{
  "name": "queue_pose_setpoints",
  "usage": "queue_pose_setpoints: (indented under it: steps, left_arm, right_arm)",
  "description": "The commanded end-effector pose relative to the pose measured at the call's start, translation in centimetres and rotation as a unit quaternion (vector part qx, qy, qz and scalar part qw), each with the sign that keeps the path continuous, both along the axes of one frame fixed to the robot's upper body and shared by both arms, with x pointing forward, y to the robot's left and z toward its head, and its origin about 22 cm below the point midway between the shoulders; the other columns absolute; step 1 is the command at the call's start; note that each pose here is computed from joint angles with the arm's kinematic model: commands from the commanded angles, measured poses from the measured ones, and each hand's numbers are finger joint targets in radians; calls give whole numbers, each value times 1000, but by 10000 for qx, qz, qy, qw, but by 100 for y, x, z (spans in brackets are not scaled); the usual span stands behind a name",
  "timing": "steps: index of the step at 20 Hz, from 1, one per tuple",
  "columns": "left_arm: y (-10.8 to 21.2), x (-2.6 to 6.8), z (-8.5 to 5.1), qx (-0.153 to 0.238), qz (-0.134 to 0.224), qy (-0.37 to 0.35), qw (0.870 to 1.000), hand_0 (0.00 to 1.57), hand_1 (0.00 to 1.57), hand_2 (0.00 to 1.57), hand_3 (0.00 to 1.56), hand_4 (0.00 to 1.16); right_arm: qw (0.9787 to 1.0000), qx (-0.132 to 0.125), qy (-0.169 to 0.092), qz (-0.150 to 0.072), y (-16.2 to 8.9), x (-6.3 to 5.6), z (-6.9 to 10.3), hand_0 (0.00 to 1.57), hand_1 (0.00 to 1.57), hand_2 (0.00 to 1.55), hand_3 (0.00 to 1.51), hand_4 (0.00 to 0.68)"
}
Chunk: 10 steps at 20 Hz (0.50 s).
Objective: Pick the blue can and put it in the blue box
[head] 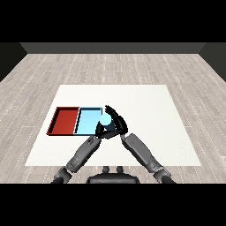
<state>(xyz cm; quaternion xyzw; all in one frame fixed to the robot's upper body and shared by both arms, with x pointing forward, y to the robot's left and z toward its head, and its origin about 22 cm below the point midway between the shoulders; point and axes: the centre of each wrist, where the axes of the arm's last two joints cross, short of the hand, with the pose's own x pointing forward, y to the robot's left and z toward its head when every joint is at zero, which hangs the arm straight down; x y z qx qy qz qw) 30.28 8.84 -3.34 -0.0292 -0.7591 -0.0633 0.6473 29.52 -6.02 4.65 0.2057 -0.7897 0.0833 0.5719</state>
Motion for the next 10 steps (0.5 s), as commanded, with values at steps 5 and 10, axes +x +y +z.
queue_pose_setpoints:
  steps: [5,10]
  left_arm:
    - [163,88,-28,234,121,-184,9995,1571,1571,1571,1503,1133]
    - [60,32,-36,336,249,-174,9990,1571,1571,1571,1502,1126]
  right_arm:
    - [9999,73,-19,-81,-325,79,148,0,0,0,0,0]
    - [9981,416,-176,-427,-779,-105,237,0,0,0,0,0]
